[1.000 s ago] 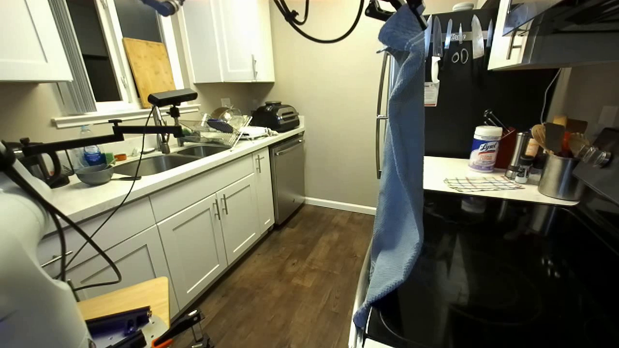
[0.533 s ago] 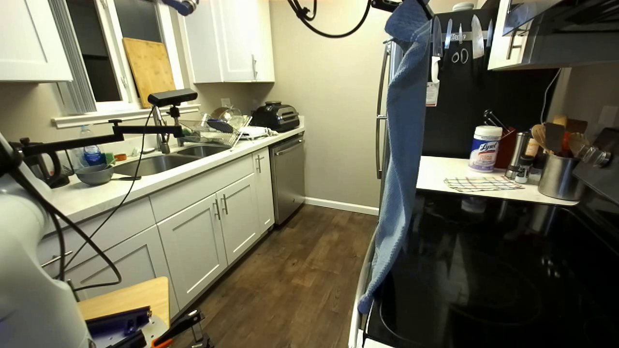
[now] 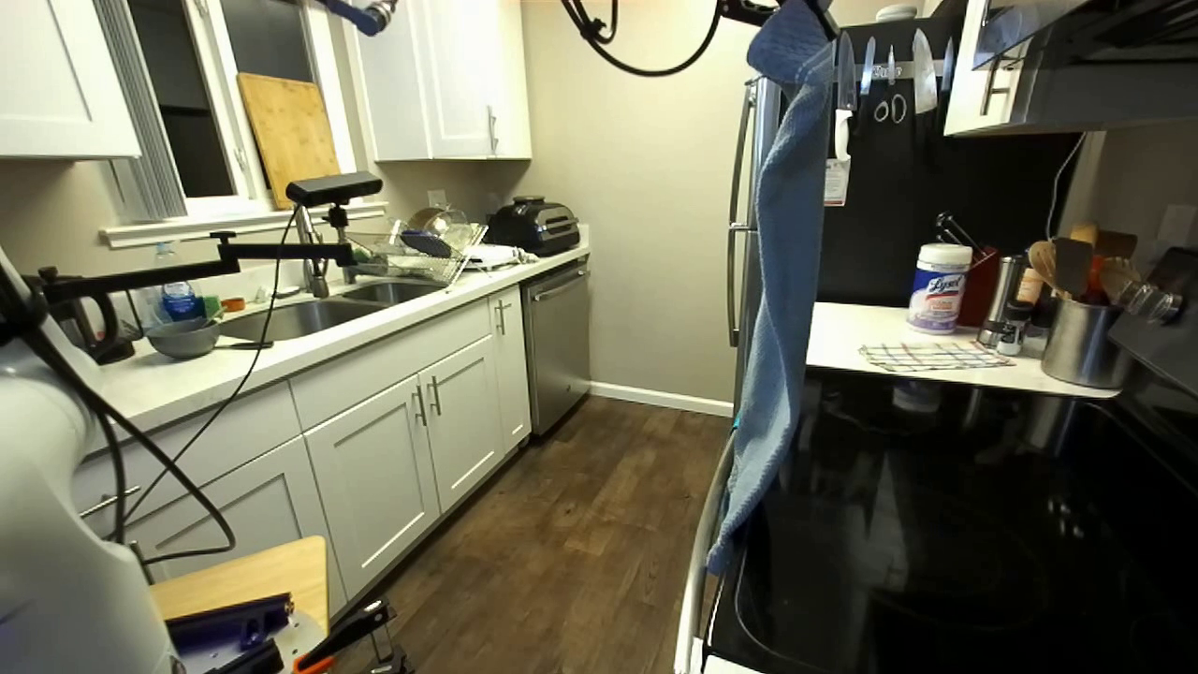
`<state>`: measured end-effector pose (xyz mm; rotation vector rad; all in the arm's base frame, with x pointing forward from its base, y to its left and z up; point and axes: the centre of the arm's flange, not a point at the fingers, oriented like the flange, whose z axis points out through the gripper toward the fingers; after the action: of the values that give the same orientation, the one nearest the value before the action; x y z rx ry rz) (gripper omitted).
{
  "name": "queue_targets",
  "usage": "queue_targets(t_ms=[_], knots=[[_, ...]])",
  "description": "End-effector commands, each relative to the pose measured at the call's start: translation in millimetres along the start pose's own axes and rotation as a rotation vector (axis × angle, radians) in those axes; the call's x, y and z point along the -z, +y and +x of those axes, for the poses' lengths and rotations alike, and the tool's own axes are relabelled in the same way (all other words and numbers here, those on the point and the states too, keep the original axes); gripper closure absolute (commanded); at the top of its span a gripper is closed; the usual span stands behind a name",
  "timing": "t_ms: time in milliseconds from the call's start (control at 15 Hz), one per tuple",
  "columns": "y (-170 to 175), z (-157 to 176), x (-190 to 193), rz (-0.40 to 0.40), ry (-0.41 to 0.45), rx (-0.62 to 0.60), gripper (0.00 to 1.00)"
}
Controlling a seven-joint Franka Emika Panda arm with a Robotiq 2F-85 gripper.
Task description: Hang the light blue towel on the oven handle
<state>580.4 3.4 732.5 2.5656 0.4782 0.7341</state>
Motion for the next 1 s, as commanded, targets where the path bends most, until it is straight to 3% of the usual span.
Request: queue_targets(t_ms=[0, 933], knots=[[-10.3, -19.7, -9.8, 0.019, 0.001, 0.026, 0.98], [-90.3, -87.4, -117.8, 0.162, -0.102, 0.156, 0.98]])
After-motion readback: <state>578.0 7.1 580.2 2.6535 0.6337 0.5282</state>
